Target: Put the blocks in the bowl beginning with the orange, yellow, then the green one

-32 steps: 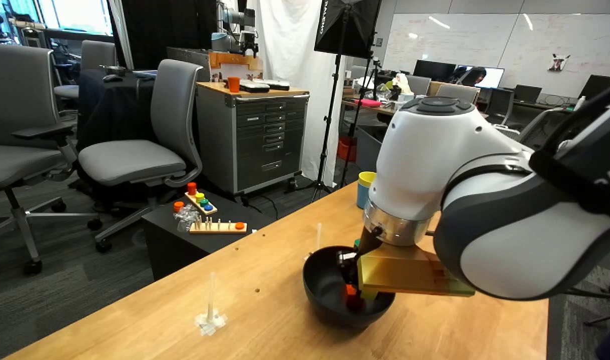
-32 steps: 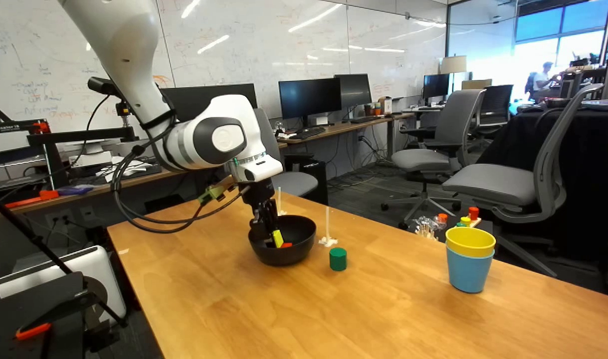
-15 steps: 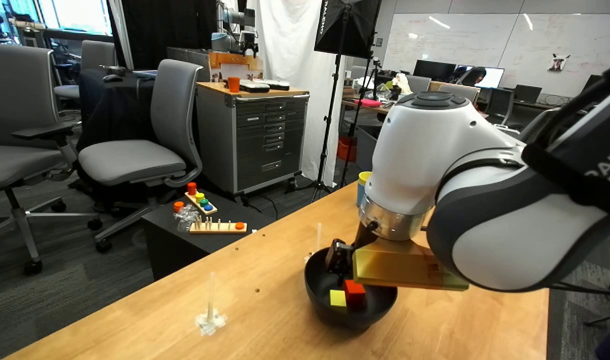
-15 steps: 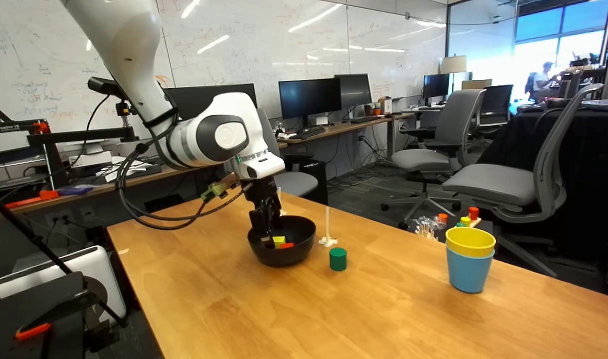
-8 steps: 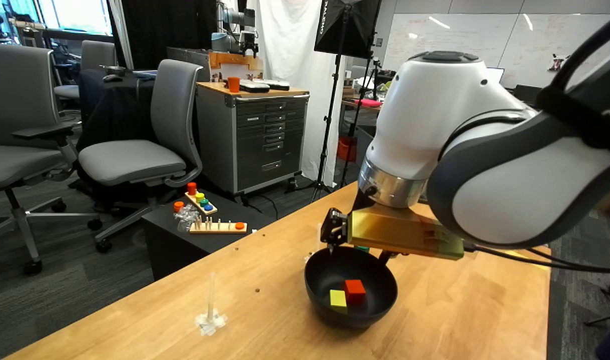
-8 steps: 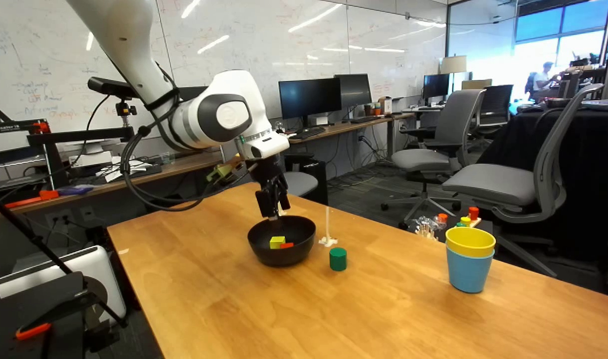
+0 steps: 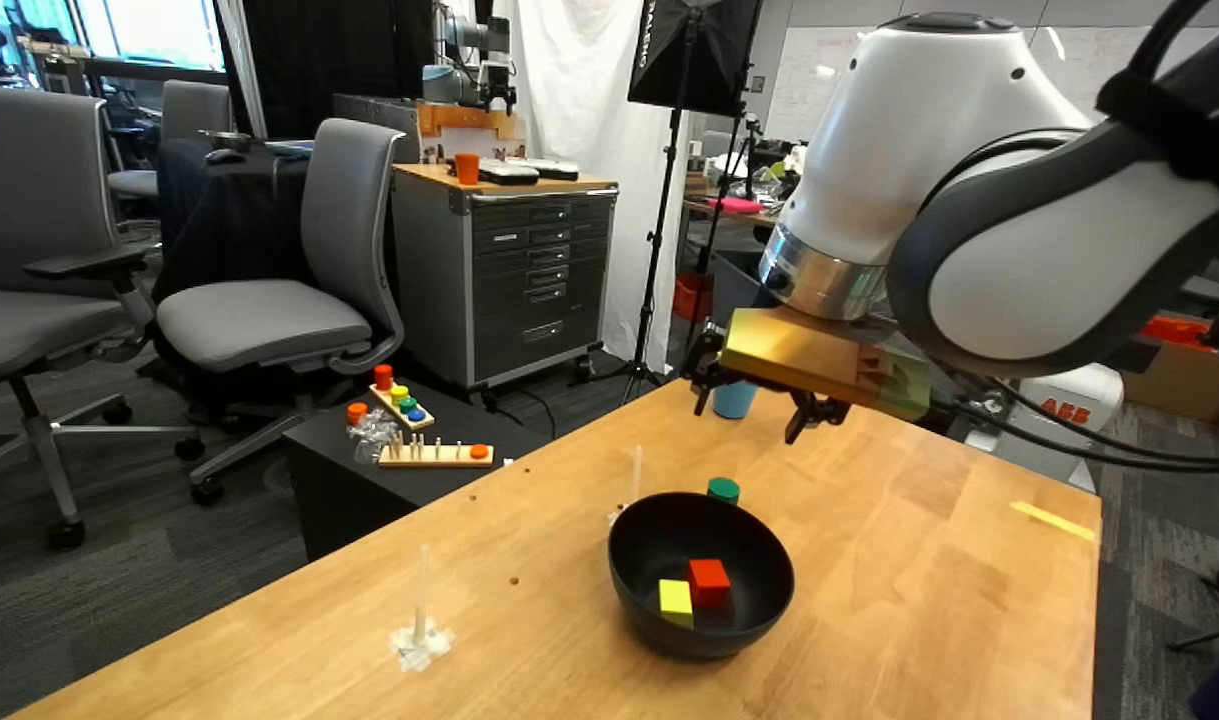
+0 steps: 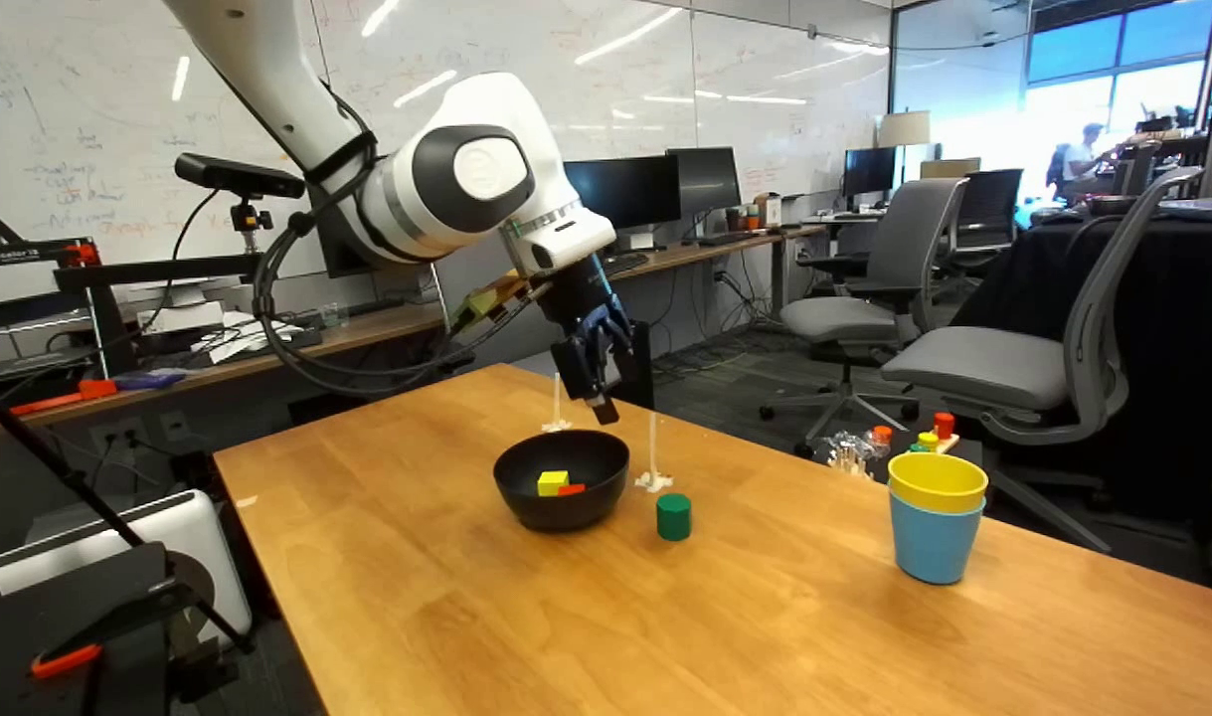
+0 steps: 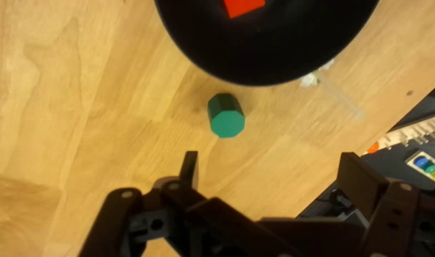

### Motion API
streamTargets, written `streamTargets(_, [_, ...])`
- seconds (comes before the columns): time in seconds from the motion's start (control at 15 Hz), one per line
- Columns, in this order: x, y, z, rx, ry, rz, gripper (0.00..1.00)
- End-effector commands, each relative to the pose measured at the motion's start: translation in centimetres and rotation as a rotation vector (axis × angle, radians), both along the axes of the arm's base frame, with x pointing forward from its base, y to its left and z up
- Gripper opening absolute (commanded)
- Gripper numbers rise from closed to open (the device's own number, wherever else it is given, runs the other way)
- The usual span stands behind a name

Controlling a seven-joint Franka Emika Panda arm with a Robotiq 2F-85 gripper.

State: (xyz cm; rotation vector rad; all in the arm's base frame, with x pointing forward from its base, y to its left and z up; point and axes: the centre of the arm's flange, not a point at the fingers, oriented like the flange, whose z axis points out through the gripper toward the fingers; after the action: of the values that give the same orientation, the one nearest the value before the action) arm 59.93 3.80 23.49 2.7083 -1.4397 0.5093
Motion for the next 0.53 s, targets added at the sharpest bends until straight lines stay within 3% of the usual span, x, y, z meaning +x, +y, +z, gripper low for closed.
streamTargets(0.0, [0.6,-2.9,0.9,-0.039,-0.055,-0.147,1.0])
streamTargets(0.47, [0.9,-3.8,-0.7,0.045,0.072,-0.27,1.0])
